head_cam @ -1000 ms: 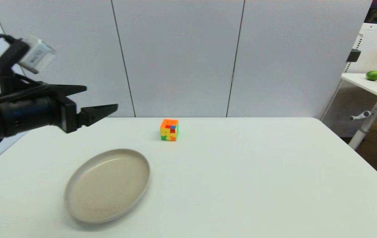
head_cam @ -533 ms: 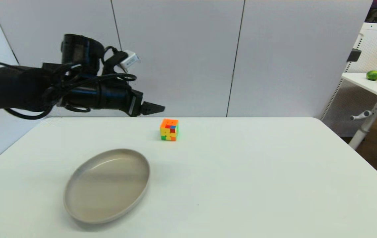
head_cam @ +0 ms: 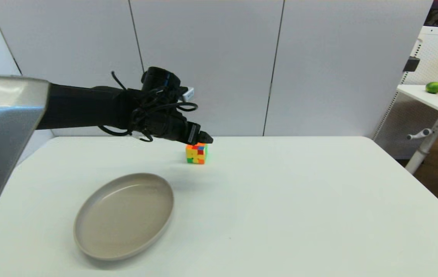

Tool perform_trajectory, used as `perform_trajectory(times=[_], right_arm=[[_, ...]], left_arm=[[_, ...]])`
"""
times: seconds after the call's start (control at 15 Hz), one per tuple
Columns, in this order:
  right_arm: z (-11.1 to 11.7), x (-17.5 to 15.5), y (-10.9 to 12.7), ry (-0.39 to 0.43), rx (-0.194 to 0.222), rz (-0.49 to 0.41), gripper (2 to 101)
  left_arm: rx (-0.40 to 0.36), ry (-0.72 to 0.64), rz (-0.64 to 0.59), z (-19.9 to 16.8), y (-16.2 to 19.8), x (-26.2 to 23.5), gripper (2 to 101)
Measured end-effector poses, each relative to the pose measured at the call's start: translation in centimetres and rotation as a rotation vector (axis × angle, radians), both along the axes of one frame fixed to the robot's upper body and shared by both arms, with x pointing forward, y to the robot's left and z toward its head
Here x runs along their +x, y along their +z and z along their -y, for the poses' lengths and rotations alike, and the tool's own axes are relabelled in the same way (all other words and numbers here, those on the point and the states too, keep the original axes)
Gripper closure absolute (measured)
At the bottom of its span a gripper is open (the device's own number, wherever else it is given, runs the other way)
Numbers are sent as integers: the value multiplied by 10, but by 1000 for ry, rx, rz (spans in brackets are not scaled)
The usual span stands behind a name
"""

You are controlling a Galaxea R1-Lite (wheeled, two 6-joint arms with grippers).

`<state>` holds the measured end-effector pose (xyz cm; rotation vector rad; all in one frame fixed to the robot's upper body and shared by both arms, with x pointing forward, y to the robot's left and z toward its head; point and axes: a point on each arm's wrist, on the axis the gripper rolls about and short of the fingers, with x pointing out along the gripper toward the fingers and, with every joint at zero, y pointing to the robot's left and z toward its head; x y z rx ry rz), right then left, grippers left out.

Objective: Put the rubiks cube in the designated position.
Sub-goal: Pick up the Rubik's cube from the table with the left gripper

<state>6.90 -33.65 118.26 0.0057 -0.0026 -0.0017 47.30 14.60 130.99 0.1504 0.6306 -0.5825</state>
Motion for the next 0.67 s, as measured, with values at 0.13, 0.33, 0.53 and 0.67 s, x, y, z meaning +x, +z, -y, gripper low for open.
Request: perform_trajectory(times=[0.13, 0.33, 0.53, 0.67], right_arm=[[0, 0, 0, 0, 0, 0, 18], [0, 0, 0, 0, 0, 0, 18], [0, 0, 0, 0, 0, 0, 18], [0, 0, 0, -1, 0, 0, 18]], left_arm=[[8, 16, -13, 5, -9, 7, 20], [4, 17, -2, 10, -13, 16, 20], [9, 25, 5, 14, -18, 25, 20], [24, 50, 10, 15, -22, 29, 20]])
